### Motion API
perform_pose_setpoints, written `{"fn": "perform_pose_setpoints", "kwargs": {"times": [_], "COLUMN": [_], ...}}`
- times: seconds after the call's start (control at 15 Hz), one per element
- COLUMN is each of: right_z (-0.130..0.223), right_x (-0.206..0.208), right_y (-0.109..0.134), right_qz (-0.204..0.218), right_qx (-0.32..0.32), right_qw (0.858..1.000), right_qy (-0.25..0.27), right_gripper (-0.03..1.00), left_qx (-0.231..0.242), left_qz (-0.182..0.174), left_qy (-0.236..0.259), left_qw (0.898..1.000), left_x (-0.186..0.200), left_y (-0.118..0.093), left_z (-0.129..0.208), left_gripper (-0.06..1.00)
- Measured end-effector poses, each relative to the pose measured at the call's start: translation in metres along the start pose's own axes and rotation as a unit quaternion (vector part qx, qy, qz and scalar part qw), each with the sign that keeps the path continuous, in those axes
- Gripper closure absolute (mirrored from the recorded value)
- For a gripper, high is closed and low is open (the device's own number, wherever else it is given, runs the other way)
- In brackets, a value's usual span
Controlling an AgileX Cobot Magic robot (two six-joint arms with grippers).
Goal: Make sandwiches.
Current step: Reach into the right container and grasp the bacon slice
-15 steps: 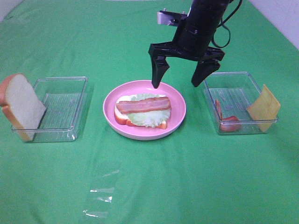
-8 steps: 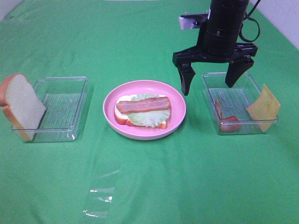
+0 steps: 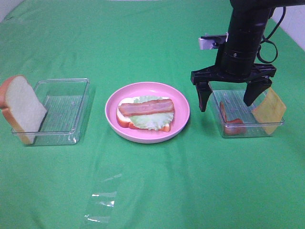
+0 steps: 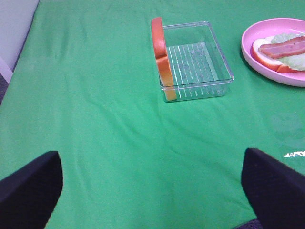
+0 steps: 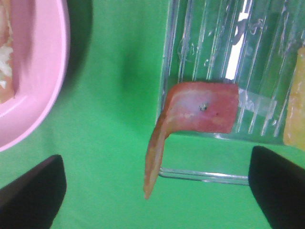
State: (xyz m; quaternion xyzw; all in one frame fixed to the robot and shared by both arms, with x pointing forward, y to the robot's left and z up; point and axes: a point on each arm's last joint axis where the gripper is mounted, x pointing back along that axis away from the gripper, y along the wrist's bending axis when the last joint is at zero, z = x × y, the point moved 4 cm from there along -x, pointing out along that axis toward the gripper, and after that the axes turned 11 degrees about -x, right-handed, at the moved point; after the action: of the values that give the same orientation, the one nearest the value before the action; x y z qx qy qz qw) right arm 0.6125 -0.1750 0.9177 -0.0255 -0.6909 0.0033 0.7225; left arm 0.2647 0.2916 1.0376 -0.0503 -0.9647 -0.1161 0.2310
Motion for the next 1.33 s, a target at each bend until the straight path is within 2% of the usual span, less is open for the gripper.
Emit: {"fn": "perform_pose_setpoints", "kwargs": {"times": [0.47, 0.6, 0.87, 1.0, 1.27, 1.33], "right_z": [-0.002, -0.002, -0.002, -0.002, -0.003, -0.003], "right_x": [-0.021, -0.021, -0.021, -0.021, -0.021, -0.021], "right_y": [0.001, 0.001, 0.000, 0.000, -0.001, -0.001], "right_qz": [0.009, 0.009, 0.011, 0.012, 0.014, 0.017], "right_qx": [0.001, 0.001, 0.002, 0.003, 0.004, 0.005], "right_qw": [1.000, 1.000, 1.000, 1.000, 1.000, 1.000], "right_qy": [0.019, 0.019, 0.019, 0.018, 0.017, 0.016], "right_gripper": [0.01, 0.09, 0.48, 0.54, 0.59, 0.65], "left_qx": [0.000, 0.000, 0.000, 0.000, 0.000, 0.000], "left_qz": [0.000, 0.000, 0.000, 0.000, 0.000, 0.000], "left_qy": [0.000, 0.000, 0.000, 0.000, 0.000, 0.000], "left_qw": [1.000, 1.000, 1.000, 1.000, 1.000, 1.000], "left_x": [0.000, 0.000, 0.000, 0.000, 0.000, 0.000], "left_y": [0.000, 0.000, 0.000, 0.000, 0.000, 0.000], "left_z": [0.000, 0.000, 0.000, 0.000, 0.000, 0.000], "left_gripper": [0.01, 0.01, 0.01, 0.01, 0.01, 0.01]}}
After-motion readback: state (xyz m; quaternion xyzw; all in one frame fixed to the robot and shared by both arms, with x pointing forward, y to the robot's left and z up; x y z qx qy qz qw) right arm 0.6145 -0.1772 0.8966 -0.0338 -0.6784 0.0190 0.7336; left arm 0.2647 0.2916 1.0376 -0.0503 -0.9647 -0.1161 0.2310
